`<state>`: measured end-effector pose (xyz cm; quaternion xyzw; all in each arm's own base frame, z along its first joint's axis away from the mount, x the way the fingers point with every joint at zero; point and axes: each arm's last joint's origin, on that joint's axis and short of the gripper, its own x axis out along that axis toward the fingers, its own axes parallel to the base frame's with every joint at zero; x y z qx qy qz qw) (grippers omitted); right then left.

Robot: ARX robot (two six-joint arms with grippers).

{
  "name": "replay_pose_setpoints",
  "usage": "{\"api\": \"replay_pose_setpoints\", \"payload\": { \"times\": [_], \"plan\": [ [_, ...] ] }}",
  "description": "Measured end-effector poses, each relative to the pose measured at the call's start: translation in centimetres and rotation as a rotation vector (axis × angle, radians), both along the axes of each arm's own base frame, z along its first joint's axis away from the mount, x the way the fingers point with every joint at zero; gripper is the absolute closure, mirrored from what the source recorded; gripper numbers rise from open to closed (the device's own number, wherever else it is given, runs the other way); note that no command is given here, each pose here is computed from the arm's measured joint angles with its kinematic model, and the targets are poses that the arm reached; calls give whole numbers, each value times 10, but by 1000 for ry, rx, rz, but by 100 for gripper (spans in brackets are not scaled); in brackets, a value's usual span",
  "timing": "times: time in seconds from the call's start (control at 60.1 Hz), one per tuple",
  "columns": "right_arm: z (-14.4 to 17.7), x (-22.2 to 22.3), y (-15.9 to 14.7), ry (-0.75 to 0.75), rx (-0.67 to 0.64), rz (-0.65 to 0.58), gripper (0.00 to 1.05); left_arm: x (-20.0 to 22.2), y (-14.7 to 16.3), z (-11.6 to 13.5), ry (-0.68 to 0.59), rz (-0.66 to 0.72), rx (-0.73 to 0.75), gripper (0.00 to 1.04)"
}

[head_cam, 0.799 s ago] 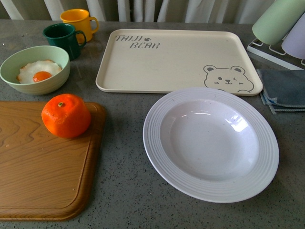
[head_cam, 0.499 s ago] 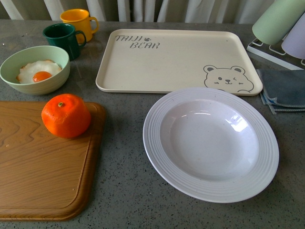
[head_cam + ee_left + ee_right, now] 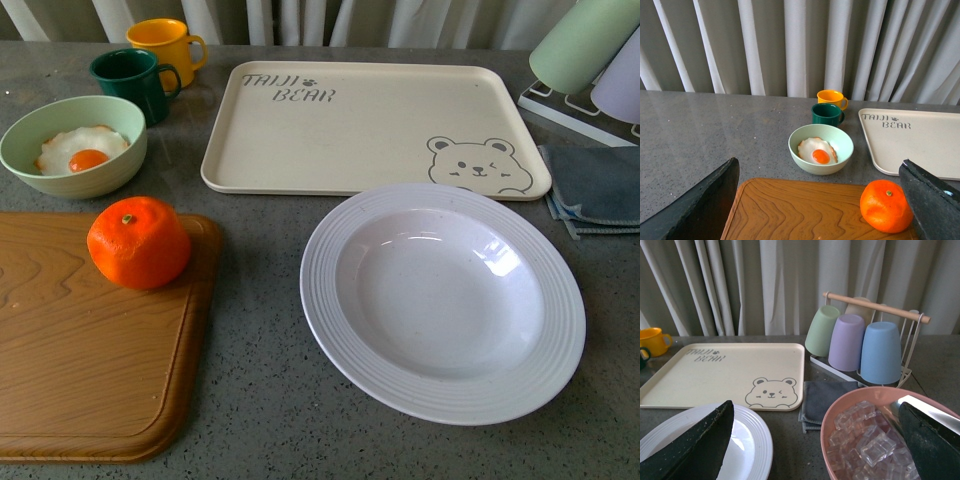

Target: Place orange and plate with both arms

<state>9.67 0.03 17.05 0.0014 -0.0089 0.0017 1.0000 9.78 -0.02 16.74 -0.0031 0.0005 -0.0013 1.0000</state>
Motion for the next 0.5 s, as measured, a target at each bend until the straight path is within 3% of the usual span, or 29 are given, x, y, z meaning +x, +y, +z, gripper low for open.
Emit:
{"api": "replay_pose_setpoints", "payload": {
  "times": [0.15,0.233,0.266,0.499],
  "plan": [
    [0,0,0,0,0,0,9,0,0,-1,31,-27,-9,9],
    [0,0,0,0,0,1,9,4,-5,1,317,-248,-112,9],
    [0,0,0,0,0,0,9,9,-8,1,371,-293,-137,9],
    [0,0,0,0,0,0,9,52,-29,2,418,-394,-140,9]
  ]
}}
